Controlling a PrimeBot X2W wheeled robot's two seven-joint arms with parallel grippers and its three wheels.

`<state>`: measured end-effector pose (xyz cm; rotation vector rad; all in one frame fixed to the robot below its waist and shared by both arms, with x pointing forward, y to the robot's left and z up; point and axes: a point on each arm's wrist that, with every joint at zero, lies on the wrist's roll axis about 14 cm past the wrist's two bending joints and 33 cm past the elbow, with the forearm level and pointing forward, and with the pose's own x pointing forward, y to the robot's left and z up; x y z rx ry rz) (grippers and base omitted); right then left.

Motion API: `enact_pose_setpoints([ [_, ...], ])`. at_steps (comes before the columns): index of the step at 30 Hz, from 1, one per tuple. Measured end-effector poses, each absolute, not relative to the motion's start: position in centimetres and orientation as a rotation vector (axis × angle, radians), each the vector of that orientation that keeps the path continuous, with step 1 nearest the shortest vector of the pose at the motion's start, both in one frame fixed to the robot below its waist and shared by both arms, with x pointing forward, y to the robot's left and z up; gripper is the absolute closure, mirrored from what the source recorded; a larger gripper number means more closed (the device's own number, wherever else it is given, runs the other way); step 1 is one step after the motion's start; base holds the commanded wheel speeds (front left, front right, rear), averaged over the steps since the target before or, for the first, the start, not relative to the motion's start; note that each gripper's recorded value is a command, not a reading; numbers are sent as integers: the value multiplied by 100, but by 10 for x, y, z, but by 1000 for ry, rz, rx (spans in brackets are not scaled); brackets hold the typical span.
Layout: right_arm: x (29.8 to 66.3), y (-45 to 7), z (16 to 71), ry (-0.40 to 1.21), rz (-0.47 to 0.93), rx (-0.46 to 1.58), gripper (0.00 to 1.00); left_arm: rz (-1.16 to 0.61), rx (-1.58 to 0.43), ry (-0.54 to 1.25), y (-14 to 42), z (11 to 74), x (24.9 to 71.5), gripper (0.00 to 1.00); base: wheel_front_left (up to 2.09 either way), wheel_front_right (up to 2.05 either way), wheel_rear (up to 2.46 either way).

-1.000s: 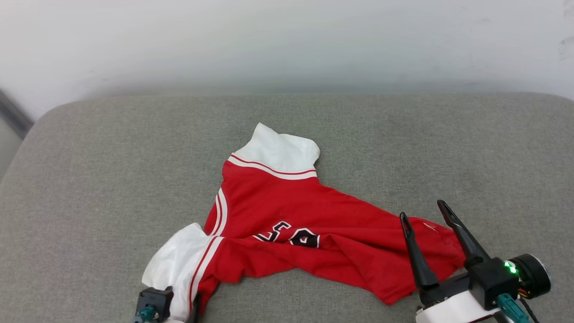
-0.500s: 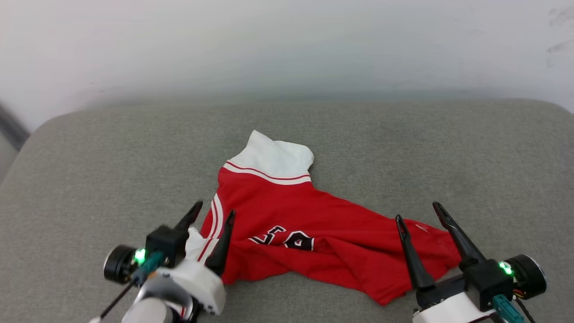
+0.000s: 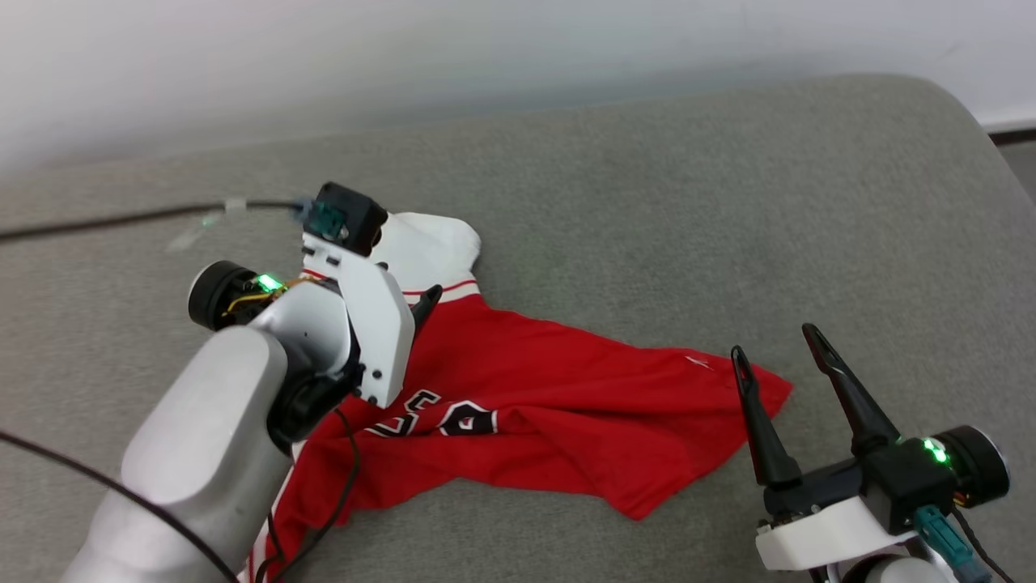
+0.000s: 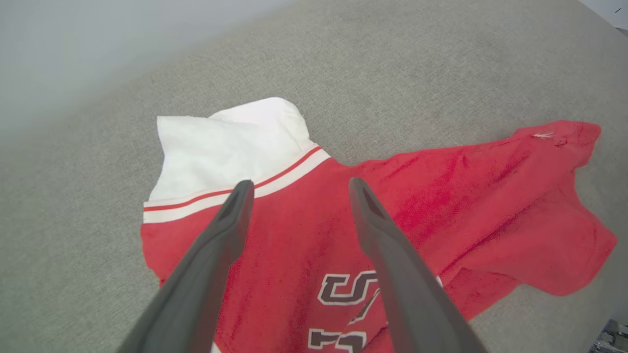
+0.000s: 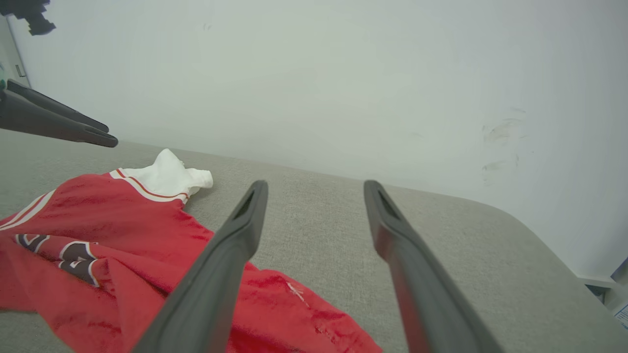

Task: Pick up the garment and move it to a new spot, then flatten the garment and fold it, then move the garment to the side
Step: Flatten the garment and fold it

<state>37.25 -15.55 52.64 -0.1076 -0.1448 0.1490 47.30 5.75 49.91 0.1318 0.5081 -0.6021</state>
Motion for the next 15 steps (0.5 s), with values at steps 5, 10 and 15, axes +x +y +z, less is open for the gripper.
enact_pose_setpoints([
  [5,380,-167,523,-132,117,-118,0,-628,184,715,51,465,488,0,0,0,0],
  [10,384,-178,512,-97,84,-123,0,-606,258,844,59,427,504,0,0,0,0],
  [15,384,-188,505,-69,56,-129,0,-589,284,953,63,392,508,0,0,0,0],
])
